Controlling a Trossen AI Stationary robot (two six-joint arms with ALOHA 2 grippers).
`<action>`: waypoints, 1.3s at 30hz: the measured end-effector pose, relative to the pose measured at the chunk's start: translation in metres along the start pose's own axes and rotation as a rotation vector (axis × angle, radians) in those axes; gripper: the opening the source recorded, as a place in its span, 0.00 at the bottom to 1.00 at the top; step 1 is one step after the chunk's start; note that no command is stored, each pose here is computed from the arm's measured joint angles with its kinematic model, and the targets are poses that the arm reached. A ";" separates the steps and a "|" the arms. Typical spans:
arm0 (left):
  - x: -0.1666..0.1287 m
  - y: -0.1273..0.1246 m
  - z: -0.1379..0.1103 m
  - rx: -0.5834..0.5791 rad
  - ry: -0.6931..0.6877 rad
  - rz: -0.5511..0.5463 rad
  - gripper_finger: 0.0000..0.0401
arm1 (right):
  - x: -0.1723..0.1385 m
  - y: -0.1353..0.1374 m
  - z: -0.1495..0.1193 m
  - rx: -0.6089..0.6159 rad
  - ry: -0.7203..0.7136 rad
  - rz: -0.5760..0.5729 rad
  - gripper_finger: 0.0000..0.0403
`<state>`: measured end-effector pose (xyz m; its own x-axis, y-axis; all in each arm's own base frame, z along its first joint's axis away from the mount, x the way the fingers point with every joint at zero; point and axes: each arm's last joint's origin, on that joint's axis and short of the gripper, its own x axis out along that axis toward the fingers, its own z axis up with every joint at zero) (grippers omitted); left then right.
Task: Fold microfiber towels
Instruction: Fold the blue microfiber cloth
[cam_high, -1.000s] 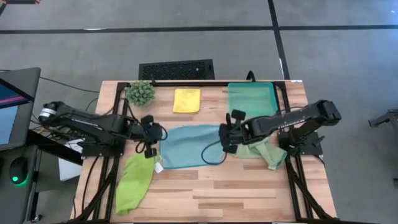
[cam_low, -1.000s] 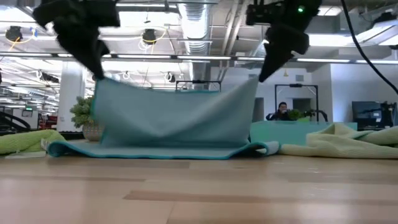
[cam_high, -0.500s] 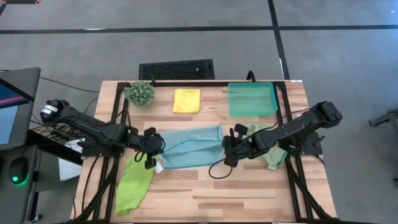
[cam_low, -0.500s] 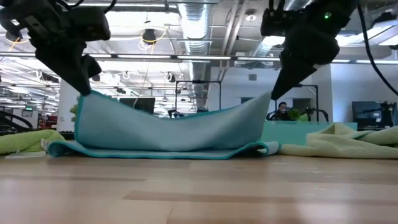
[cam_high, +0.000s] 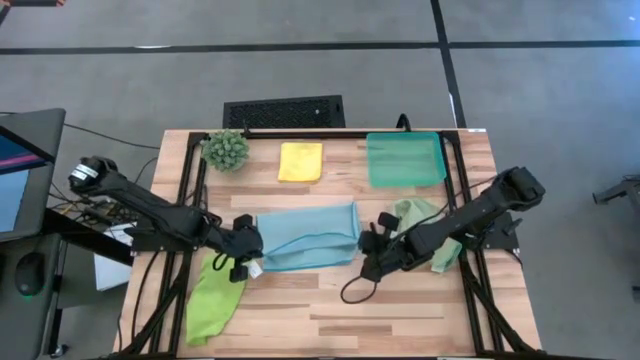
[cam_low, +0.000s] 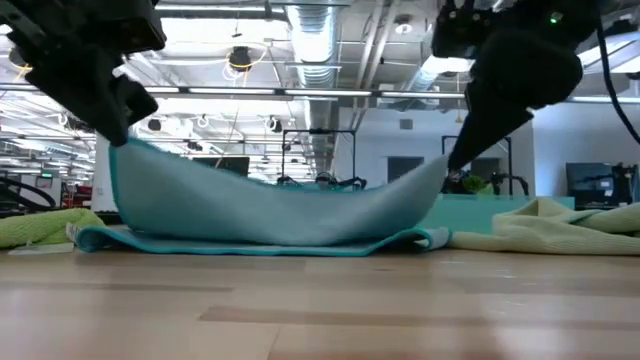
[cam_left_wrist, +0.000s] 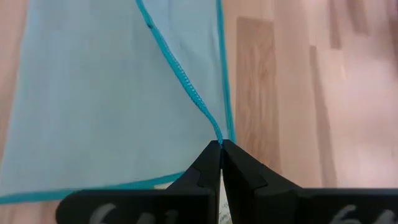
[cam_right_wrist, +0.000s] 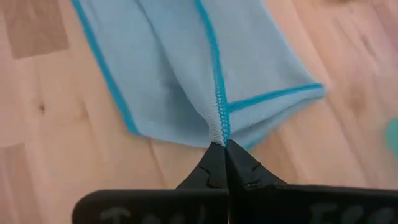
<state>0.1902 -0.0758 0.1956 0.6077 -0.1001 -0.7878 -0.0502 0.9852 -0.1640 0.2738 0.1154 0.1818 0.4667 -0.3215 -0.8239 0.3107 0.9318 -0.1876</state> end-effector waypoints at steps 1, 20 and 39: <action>0.002 -0.001 -0.001 0.001 0.010 0.002 0.00 | 0.004 0.001 -0.003 -0.003 0.025 -0.012 0.00; 0.032 -0.013 -0.013 0.029 0.147 0.022 0.00 | 0.019 0.020 -0.022 0.004 0.118 -0.008 0.00; 0.033 -0.015 -0.013 -0.068 0.153 0.000 0.07 | 0.019 0.026 -0.025 0.036 0.188 0.088 0.14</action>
<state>0.2009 -0.0962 0.1645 0.4799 -0.1254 -0.8683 -0.1069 0.9740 -0.1998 0.2703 0.1377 0.1479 0.3318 -0.1986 -0.9222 0.3065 0.9472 -0.0937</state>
